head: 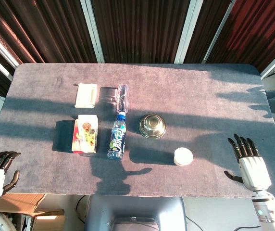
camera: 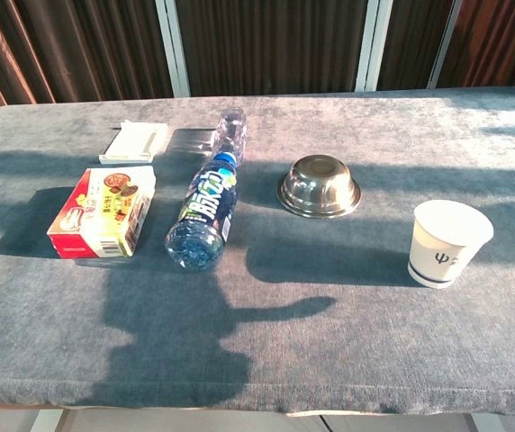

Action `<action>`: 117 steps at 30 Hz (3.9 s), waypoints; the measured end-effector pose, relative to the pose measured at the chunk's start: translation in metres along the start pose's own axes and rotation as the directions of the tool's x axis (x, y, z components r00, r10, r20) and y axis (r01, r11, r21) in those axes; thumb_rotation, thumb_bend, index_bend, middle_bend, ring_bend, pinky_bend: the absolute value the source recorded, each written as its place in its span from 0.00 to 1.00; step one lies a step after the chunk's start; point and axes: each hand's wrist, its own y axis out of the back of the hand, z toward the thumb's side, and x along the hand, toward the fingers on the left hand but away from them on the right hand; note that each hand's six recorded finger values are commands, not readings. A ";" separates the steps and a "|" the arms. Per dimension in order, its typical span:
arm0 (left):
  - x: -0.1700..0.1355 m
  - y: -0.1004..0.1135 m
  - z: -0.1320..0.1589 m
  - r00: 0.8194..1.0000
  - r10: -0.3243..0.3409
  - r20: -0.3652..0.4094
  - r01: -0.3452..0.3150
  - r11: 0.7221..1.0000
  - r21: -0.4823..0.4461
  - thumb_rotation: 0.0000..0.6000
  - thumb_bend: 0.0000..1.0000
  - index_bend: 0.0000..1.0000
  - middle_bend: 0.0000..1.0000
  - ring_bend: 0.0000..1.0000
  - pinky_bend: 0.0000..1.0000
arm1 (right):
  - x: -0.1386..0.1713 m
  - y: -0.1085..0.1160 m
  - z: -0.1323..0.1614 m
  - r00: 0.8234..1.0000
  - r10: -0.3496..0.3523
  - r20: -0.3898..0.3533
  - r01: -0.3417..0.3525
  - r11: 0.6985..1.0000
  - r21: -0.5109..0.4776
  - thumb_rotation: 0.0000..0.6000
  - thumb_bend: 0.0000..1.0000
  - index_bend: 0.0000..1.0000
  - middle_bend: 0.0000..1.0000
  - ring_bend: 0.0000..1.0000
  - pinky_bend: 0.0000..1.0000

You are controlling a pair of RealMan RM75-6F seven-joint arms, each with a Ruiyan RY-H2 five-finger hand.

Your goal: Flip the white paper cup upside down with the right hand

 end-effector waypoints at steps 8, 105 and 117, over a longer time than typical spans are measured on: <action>0.002 -0.004 0.005 1.000 -0.021 0.018 0.021 1.000 0.000 1.00 0.42 0.25 0.25 0.21 0.38 | 0.000 -0.004 -0.003 1.000 0.019 0.006 -0.019 1.000 0.003 1.00 0.11 0.04 0.00 0.00 0.13; -0.003 -0.009 0.014 0.995 -0.078 0.059 0.079 0.997 -0.022 1.00 0.42 0.34 0.27 0.20 0.39 | -0.133 -0.103 0.110 0.935 0.085 -0.344 -0.020 0.982 0.188 1.00 0.27 0.06 0.05 0.04 0.28; -0.003 -0.009 0.014 0.995 -0.079 0.059 0.081 0.996 -0.023 1.00 0.42 0.34 0.27 0.21 0.39 | -0.147 -0.114 0.101 0.933 0.097 -0.345 -0.085 0.995 0.051 1.00 0.30 0.57 0.42 0.46 0.64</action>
